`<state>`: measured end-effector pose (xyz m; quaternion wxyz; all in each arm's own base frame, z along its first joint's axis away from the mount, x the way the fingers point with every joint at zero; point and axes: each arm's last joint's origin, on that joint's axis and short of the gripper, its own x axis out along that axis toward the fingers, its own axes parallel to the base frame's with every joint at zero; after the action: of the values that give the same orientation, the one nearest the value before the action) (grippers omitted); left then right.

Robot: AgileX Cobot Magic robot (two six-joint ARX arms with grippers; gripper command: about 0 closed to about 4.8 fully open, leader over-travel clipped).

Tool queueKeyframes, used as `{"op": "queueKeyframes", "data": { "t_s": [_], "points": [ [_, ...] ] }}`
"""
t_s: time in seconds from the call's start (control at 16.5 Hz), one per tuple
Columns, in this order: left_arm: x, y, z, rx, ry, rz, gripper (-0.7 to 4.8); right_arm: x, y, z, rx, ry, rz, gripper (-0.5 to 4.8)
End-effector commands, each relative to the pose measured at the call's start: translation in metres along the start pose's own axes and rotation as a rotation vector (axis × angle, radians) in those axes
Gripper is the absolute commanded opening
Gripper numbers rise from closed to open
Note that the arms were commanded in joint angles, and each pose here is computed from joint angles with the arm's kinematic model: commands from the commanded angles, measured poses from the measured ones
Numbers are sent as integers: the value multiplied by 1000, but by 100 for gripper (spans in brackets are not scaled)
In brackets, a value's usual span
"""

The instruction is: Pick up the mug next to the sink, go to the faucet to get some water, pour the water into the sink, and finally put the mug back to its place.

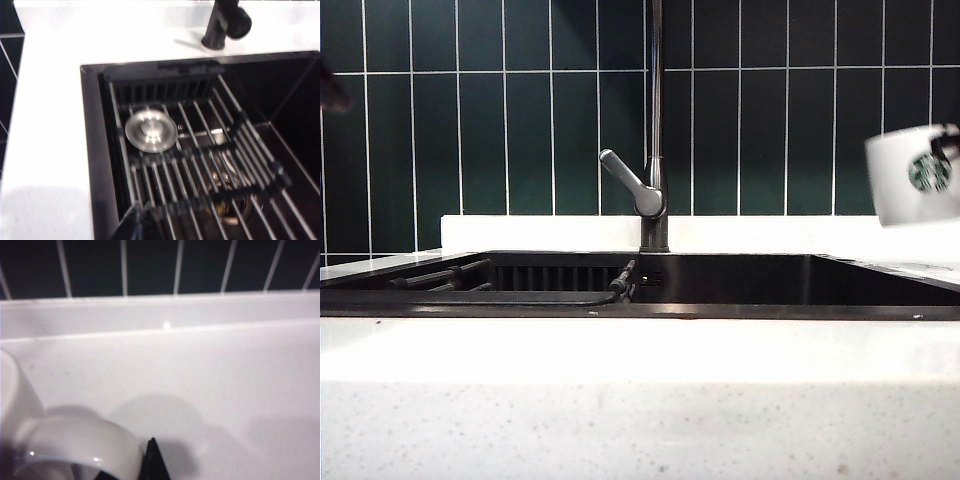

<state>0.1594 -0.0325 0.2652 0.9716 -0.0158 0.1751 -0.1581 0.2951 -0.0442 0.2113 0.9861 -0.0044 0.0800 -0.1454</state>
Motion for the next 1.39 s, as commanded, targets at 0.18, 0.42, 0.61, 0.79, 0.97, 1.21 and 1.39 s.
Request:
{"op": "queueKeyframes", "data": {
  "t_s": [0.18, 0.42, 0.61, 0.79, 0.97, 1.21, 1.39],
  "points": [
    [1, 0, -14, -12, 37, -6, -6, 7, -4, 0, 49, -43, 58, -1],
    [1, 0, -12, -8, 14, -6, -6, 11, -3, -7, 46, -15, 70, -1],
    [1, 0, -12, -9, 14, -7, -6, 13, -2, -11, 44, 2, 69, 0],
    [1, 0, -12, -8, 14, -7, -6, 14, -2, -13, 43, 8, 69, 0],
    [1, 0, -13, -9, 19, -6, -6, 15, -2, -16, 41, 23, 69, 0],
    [1, 0, -13, -9, 22, -6, -6, 15, -2, -20, 31, 53, 69, 15],
    [1, 0, -13, -9, 22, -6, -6, 15, -2, -24, 26, 96, 69, 97]
  ]
}}
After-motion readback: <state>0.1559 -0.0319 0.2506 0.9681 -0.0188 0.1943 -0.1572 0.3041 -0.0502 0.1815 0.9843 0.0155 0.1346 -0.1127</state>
